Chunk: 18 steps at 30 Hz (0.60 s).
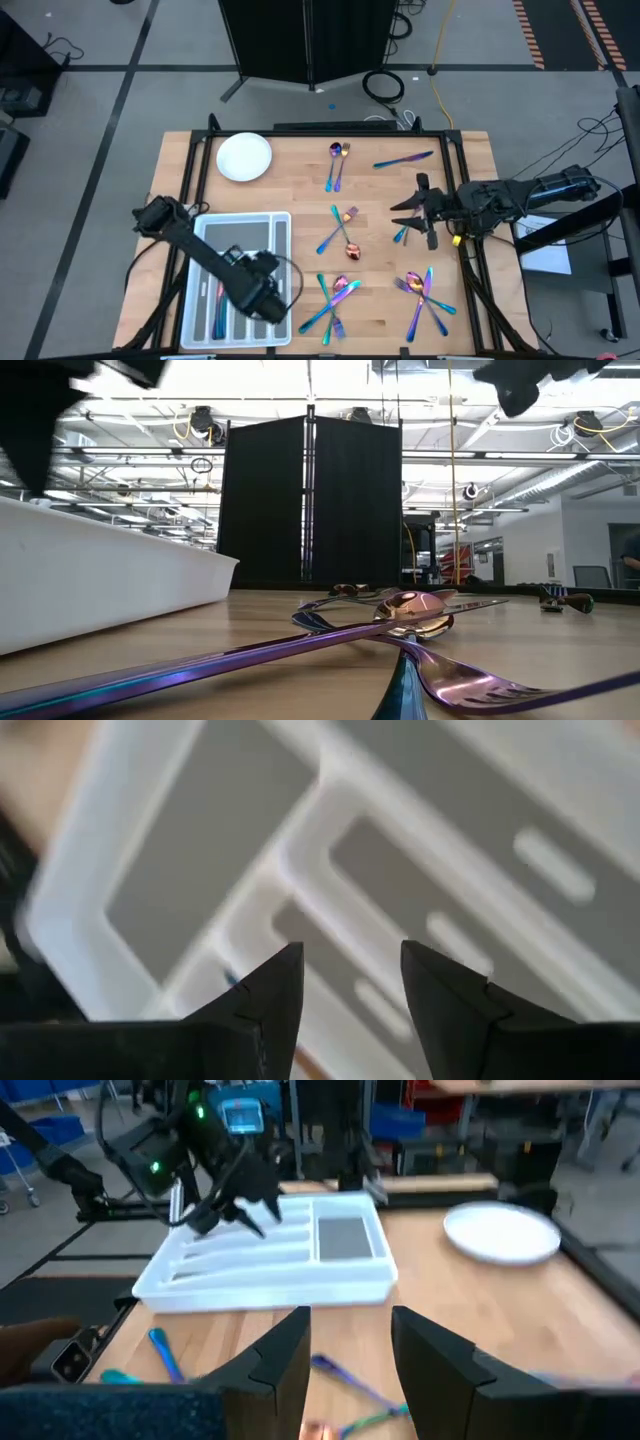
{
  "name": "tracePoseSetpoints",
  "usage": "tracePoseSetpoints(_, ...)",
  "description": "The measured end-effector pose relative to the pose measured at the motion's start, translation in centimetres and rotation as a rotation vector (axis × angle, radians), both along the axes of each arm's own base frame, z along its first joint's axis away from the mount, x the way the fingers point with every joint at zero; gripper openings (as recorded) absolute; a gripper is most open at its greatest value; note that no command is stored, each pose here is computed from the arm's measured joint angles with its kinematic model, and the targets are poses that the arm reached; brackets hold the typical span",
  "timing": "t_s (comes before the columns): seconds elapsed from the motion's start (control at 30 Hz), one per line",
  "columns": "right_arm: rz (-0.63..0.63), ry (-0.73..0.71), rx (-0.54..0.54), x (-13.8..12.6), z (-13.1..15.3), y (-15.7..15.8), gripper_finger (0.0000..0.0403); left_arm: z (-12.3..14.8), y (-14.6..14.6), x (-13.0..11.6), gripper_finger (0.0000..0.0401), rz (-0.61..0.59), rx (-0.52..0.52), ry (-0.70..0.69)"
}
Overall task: Sort silverware
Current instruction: Put the iridescent blue knife in the silverware tray
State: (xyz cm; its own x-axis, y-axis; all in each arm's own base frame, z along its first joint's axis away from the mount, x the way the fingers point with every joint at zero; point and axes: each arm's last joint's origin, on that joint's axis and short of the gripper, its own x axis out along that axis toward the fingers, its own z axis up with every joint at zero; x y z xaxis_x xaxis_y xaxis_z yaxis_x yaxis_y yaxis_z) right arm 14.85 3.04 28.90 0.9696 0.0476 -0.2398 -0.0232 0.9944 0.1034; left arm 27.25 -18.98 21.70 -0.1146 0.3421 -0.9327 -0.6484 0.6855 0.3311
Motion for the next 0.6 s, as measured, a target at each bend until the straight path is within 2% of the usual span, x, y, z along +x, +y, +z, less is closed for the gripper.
tracePoseSetpoints(0.2,-0.051,0.173,0.116,-0.3,-1.6,-0.1,0.013,-0.2,2.7,2.9,0.0171,-0.17,0.014,-0.055)
tracePoseSetpoints(0.3,-0.092,0.271,0.177,-0.7,-2.5,-0.1,0.013,-0.3,3.9,4.9,0.0171,-0.253,0.004,-0.146)
tracePoseSetpoints(0.43,-0.152,0.366,0.256,-1.0,-3.7,-0.2,0.013,-0.2,5.7,7.9,0.0171,-0.437,-0.005,-0.264)
tracePoseSetpoints(0.6,-0.205,0.431,0.32,-1.1,-5.1,-0.3,0.013,0.4,9.4,11.3,0.0171,-0.602,0.04,-0.392)
